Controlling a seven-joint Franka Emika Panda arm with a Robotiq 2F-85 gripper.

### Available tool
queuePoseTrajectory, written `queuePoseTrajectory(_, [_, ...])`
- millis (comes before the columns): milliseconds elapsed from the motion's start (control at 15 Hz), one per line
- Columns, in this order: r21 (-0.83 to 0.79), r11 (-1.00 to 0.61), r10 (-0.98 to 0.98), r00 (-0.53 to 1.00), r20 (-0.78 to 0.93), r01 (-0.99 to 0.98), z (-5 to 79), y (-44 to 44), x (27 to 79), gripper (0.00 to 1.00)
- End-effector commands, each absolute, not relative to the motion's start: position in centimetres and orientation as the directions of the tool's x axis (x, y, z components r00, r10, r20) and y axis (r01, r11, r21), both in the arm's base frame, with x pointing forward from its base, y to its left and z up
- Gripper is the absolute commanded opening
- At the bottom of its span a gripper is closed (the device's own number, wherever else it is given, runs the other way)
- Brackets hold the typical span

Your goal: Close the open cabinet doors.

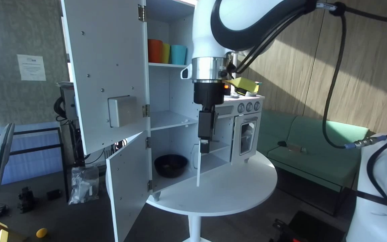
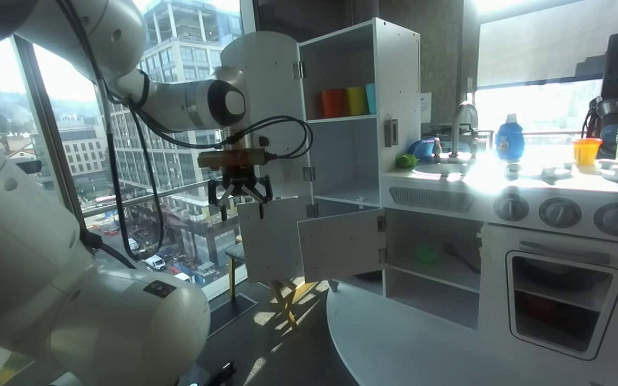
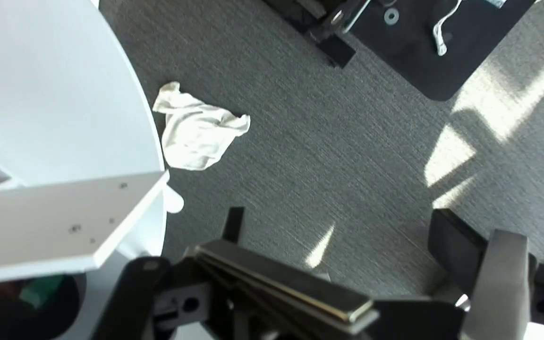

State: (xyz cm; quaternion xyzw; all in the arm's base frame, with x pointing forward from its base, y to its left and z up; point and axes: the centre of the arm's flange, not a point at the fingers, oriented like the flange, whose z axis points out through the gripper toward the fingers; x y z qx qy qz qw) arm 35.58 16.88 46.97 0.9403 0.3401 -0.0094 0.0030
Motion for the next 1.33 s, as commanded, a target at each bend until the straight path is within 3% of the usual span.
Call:
queuePoseTrajectory(0, [0.03,-0.695,0.719,0.694,0.037,0.719,48.6,21.2,42.2,1.0])
queuePoseTrajectory(600, [0.033,-0.751,0.66,0.749,0.057,0.659,45.9,14.9,53.2,1.0])
queuePoseTrajectory(1267, [-0.03,-0.87,0.493,0.87,0.007,0.493,41.1,3.2,49.1,1.0])
